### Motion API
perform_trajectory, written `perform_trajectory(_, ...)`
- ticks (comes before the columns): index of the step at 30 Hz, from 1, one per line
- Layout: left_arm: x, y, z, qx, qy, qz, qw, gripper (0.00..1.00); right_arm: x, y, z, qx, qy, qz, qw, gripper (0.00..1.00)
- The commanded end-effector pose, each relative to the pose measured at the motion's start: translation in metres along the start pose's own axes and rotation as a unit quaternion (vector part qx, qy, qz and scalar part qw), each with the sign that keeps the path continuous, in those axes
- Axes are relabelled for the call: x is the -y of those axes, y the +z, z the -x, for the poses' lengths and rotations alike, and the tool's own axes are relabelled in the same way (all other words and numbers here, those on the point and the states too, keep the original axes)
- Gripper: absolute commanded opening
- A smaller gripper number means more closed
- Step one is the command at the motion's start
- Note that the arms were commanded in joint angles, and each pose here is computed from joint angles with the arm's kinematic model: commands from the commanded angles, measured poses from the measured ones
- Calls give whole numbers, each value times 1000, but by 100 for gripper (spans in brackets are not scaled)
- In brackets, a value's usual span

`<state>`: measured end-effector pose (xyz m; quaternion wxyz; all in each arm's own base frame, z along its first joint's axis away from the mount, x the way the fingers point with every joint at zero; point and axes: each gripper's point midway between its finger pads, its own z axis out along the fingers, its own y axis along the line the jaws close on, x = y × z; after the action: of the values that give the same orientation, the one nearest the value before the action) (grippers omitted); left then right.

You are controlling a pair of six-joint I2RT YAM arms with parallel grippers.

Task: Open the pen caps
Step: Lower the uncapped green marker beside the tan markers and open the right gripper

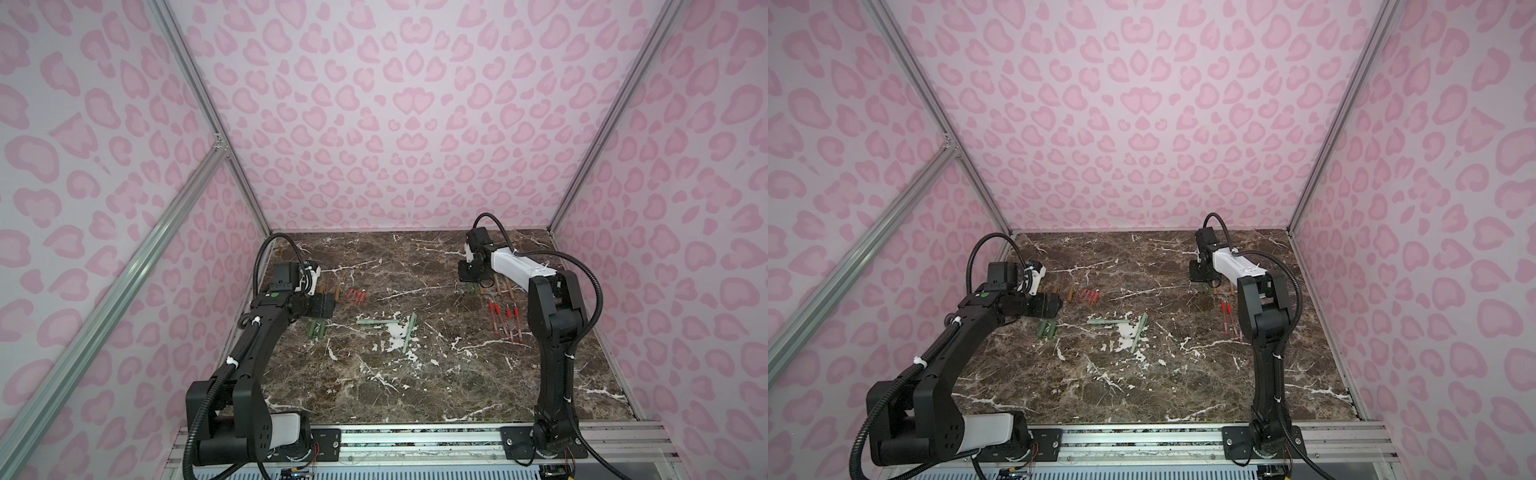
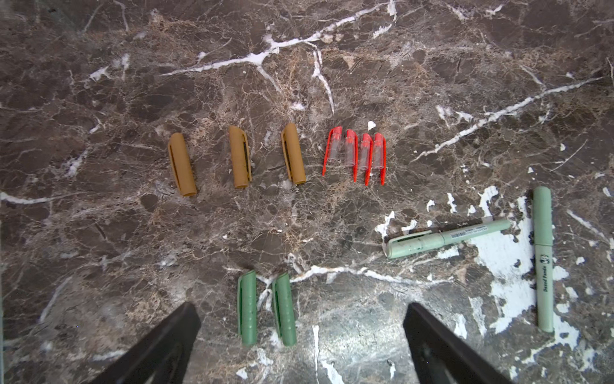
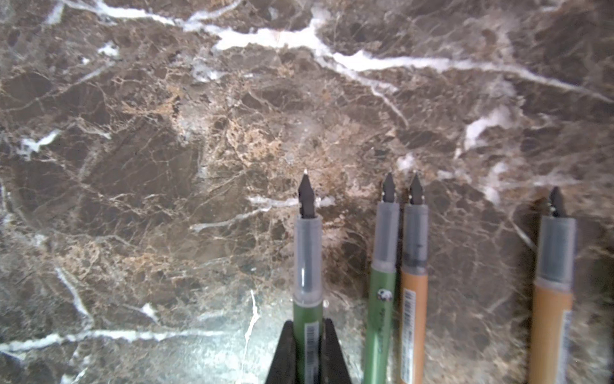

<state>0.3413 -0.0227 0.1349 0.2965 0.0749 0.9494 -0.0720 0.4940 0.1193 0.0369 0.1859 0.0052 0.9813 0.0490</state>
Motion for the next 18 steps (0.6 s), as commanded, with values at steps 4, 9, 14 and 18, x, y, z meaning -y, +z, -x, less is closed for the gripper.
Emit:
perform_trajectory(4,-2,-5,8,22,-10,-5,1000,98,10,12,-8,-19,1,-26,999,9)
perform_trajectory(9,-5,-7,11,25,-16,-2,1000,98,14,19,-12,-27,2,-33,999,17)
perform_trajectory(14,-7,-8,12,28,-21,0,999,98,13,17,-11,-22,4,-29,999,26)
perform_trajectory(18,-8,-10,13,29,-24,1,999,98,12,2,-4,-10,1,-27,1000,32)
